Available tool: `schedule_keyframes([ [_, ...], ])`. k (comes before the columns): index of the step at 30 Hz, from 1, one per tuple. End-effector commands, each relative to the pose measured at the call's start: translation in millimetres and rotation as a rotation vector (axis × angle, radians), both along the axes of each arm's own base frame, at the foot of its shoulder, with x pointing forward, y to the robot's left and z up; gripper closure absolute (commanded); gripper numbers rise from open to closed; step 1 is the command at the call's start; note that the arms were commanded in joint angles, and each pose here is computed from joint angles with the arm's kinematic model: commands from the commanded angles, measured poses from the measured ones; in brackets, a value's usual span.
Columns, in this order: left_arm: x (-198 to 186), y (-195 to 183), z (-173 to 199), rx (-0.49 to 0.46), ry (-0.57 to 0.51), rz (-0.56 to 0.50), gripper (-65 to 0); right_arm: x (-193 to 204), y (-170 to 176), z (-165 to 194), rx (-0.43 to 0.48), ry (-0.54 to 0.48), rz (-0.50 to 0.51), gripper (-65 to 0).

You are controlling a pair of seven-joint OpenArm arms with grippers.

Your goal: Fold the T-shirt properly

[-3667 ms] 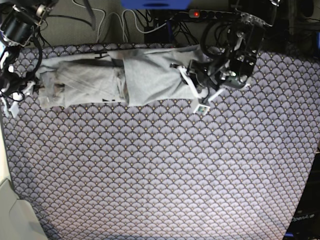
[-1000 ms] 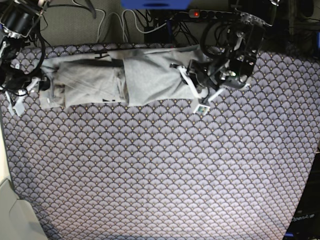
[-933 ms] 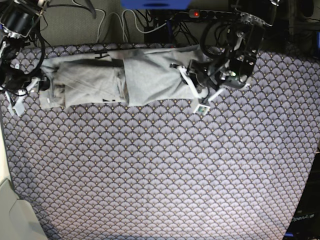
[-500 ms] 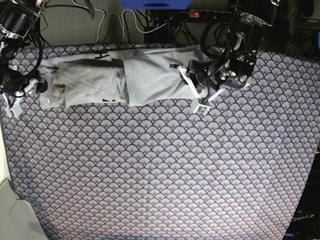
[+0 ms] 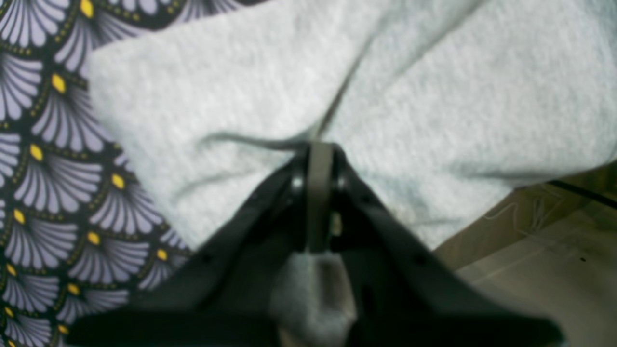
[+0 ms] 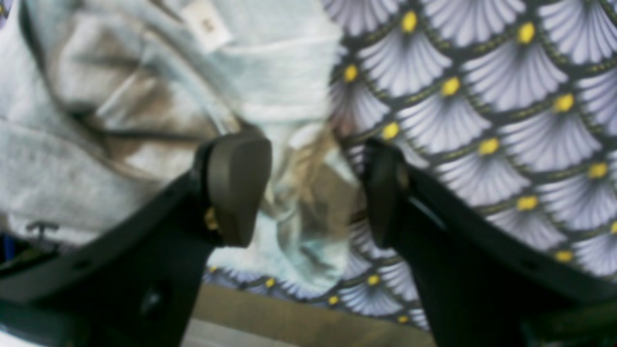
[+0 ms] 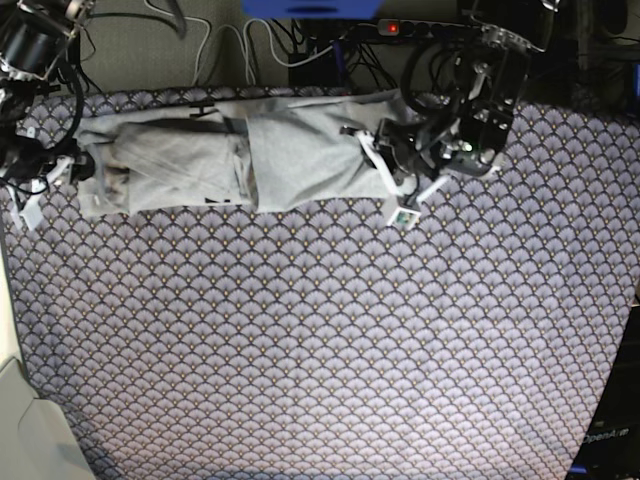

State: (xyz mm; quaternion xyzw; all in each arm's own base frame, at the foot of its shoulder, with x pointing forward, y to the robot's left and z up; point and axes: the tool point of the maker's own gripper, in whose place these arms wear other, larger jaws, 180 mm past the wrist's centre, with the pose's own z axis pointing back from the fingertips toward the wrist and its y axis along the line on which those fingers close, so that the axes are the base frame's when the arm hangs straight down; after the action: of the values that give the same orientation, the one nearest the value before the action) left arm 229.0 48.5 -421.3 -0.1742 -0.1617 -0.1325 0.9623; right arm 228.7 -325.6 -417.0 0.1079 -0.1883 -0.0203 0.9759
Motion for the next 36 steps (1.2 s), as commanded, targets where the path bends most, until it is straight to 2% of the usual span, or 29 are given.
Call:
schedule_keyframes([
  [1, 2, 1, 5, 0.000, -0.007, -0.003, -0.2, 9, -7, 11, -0.016, -0.038, 0.003, -36.2],
  [14, 4, 1, 6, 0.000, -0.011, -0.003, -0.2, 6, 15, -1, 0.035, -0.024, 0.007, -35.5],
  [18, 4, 1, 6, 0.000, -0.013, -0.003, -0.2, 5, 19, -2, 0.044, -0.023, 0.007, -26.1],
  [25, 7, 3, 7, 0.002, -0.018, 0.004, -0.2, 3, 27, -7, 0.065, -0.019, 0.005, -0.6],
  [29, 28, 22, 31, -0.016, -0.101, 0.089, -0.2, 4, 25, -5, 0.058, -0.023, 0.006, 0.0],
  [33, 41, 32, 60, -0.026, -0.198, 0.122, -0.2, 13, 15, 17, -0.016, -0.078, 0.034, 0.0],
  [36, 39, 32, 65, -0.063, -0.197, 0.134, -0.2, 14, 14, 34, -0.075, -0.121, 0.061, 0.0],
])
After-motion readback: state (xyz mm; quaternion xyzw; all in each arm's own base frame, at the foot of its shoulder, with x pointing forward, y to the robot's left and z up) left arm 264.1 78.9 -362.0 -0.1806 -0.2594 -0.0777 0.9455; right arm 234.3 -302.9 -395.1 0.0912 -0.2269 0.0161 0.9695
